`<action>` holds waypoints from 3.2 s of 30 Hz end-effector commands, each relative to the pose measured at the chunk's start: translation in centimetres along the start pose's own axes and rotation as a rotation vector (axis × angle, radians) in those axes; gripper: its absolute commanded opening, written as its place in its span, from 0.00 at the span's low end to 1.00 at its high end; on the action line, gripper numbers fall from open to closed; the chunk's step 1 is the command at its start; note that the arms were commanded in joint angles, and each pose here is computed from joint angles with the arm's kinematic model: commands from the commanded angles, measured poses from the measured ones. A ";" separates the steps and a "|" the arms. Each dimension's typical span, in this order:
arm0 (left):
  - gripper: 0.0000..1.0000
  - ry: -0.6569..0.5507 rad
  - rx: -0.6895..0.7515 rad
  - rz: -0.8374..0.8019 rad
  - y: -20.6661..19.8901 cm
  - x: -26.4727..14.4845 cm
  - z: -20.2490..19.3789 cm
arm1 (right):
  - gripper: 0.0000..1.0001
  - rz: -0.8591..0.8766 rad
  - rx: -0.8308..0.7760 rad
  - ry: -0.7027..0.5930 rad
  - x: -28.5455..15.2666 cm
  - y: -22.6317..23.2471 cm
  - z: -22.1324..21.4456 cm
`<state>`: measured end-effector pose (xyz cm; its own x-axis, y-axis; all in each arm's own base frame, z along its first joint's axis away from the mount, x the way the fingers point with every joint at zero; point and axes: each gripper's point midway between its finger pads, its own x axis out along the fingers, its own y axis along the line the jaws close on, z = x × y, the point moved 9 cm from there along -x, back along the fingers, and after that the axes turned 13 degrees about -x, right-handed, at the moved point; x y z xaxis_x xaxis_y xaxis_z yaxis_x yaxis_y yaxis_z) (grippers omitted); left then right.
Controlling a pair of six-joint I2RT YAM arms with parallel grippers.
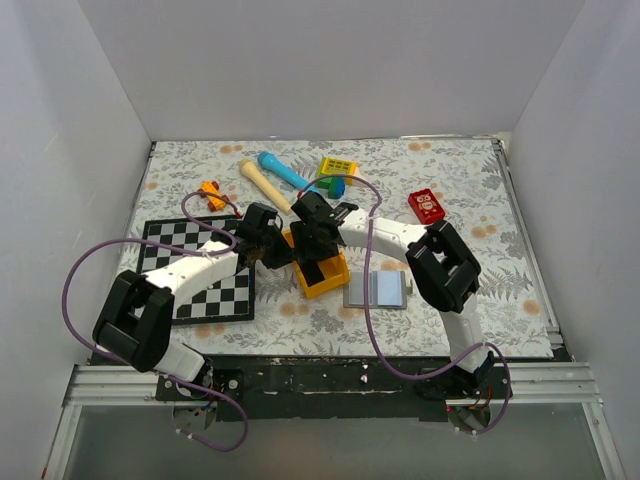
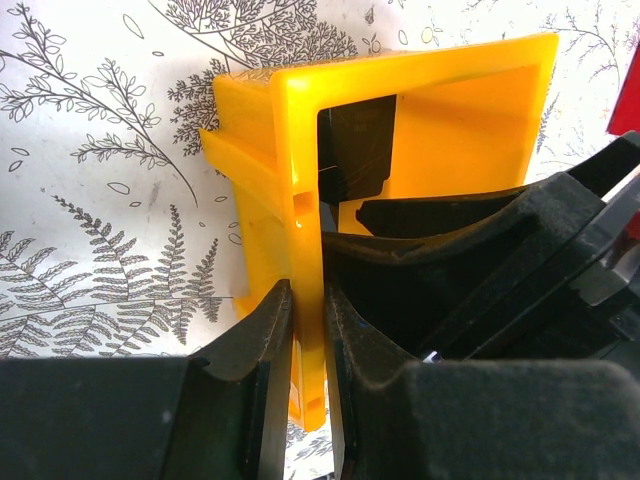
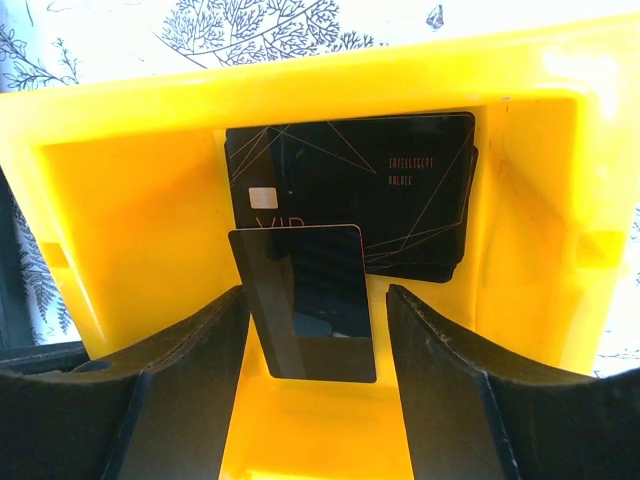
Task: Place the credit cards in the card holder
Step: Pick up the credit card from the storage box.
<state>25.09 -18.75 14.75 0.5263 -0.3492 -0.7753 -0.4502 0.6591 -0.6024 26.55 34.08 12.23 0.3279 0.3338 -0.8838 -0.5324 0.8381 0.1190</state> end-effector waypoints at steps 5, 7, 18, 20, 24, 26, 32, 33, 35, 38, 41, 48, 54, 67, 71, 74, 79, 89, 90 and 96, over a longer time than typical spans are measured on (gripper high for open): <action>0.00 0.007 0.031 0.029 0.2 0.2 0.1 | 0.53 -0.103 -0.032 0.140 3.2 -1.7 -3.6; 0.00 0.007 0.031 0.029 0.2 0.2 0.1 | 0.53 -0.102 -0.033 0.139 3.2 -1.7 -3.6; 0.00 0.006 0.033 0.027 0.1 0.1 0.1 | 0.52 -0.082 -0.032 0.180 3.9 -1.6 -4.4; 0.00 0.006 0.031 0.027 0.1 0.1 0.1 | 0.51 -0.067 -0.029 0.184 4.0 -1.5 -4.6; 0.00 0.005 0.035 0.027 0.1 0.1 0.1 | 0.50 -0.025 -0.023 0.194 4.1 -1.2 -4.8; 0.00 0.003 0.033 0.028 0.1 0.2 0.1 | 0.50 0.001 -0.018 0.193 4.0 -1.0 -4.9; 0.00 0.007 0.033 0.029 0.1 0.2 0.1 | 0.50 0.091 0.006 0.138 3.6 -0.3 -4.9; 0.00 0.007 0.033 0.028 0.1 0.2 0.1 | 0.50 0.104 0.007 0.129 3.4 -0.2 -4.8; 0.00 0.007 0.033 0.026 0.0 0.2 0.1 | 0.50 0.116 0.014 0.111 3.1 -0.2 -4.7; 0.00 0.009 0.034 0.027 0.0 0.2 0.1 | 0.50 0.137 0.024 0.086 2.6 0.0 -4.4; 0.00 0.008 0.033 0.027 0.0 0.2 0.1 | 0.50 0.159 0.028 0.060 2.0 0.2 -4.1; 0.00 0.008 0.034 0.031 0.0 0.2 0.1 | 0.42 0.190 0.031 0.034 0.9 0.6 -3.4; 0.00 0.011 0.033 0.030 0.0 0.3 0.1 | 0.40 0.201 0.031 0.020 0.3 0.7 -3.1; 0.00 0.011 0.031 0.035 0.1 0.3 0.1 | 0.38 0.233 0.032 -0.012 -1.3 1.1 -2.3; 0.00 0.012 0.031 0.033 0.0 0.3 0.1 | 0.37 0.240 0.029 -0.023 -1.6 1.2 -2.1; 0.00 0.011 0.031 0.036 0.1 0.4 0.1 | 0.36 0.245 0.030 -0.032 -2.0 1.2 -2.0; 0.00 0.013 0.031 0.037 0.1 0.4 0.1 | 0.36 0.256 0.030 -0.046 -2.4 1.3 -1.8; 0.00 0.016 0.029 0.039 0.2 0.5 0.1 | 0.36 0.284 0.021 -0.079 -3.5 1.6 -1.1; 0.00 0.017 0.029 0.039 0.2 0.5 0.0 | 0.36 0.282 0.022 -0.078 -3.6 1.6 -1.1; 0.00 0.016 0.031 0.039 0.2 0.5 0.0 | 0.36 0.296 0.017 -0.091 -4.1 1.8 -0.7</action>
<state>25.37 -19.21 15.24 0.5165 -0.3817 -0.7665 -0.4330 0.6559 -0.6183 25.49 32.56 11.17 0.3168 0.4311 -0.8448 -0.5453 0.8116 0.2097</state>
